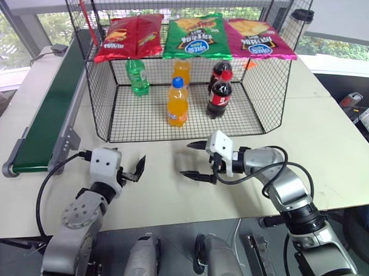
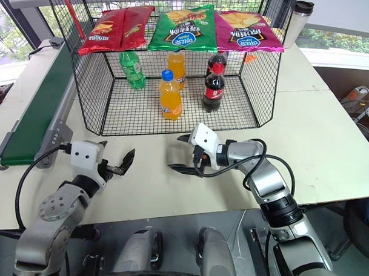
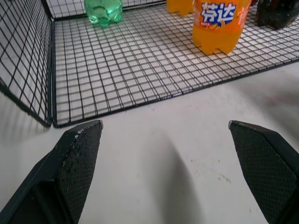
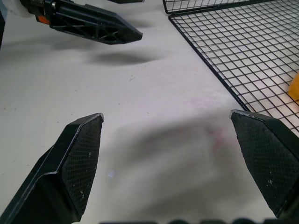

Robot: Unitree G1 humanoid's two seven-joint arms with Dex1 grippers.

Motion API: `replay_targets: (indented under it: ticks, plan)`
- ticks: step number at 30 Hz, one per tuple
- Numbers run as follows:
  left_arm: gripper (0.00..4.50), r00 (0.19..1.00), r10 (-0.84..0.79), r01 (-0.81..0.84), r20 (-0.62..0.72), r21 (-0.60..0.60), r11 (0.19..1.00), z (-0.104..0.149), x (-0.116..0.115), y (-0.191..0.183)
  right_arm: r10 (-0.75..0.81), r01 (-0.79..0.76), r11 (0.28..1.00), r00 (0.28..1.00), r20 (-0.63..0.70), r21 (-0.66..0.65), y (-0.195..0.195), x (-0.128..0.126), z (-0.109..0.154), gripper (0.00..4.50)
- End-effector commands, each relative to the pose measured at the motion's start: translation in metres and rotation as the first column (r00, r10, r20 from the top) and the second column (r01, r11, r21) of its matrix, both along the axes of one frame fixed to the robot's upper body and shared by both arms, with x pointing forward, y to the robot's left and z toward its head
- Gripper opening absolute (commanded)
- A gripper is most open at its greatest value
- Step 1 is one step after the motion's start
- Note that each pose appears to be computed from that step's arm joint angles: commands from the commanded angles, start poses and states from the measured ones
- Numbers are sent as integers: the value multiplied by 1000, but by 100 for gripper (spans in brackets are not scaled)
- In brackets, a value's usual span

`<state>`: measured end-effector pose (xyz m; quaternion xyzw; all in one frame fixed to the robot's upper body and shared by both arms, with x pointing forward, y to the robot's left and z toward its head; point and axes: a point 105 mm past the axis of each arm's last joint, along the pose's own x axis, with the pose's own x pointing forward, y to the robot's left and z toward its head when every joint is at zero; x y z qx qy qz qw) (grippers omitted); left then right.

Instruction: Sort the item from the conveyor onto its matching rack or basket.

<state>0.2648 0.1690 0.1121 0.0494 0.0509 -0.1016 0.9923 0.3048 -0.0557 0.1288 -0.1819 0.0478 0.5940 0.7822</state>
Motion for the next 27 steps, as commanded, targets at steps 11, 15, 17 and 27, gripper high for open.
replay_targets:
  ticks: [11,15,17,27]
  plan:
    - [448,997,1,-2,75,16,1000,16,-3,1,25,-25,999,999,24,31,4,-3,7,450]
    - [448,997,-1,-1,72,18,1000,16,-3,1,24,-25,999,999,22,32,4,-3,8,450]
    - [448,997,-1,0,71,18,1000,16,-3,1,25,-26,999,999,22,32,5,-3,8,450]
    - [448,998,2,-3,71,18,1000,15,-3,1,27,-28,999,999,18,30,5,-3,10,450]
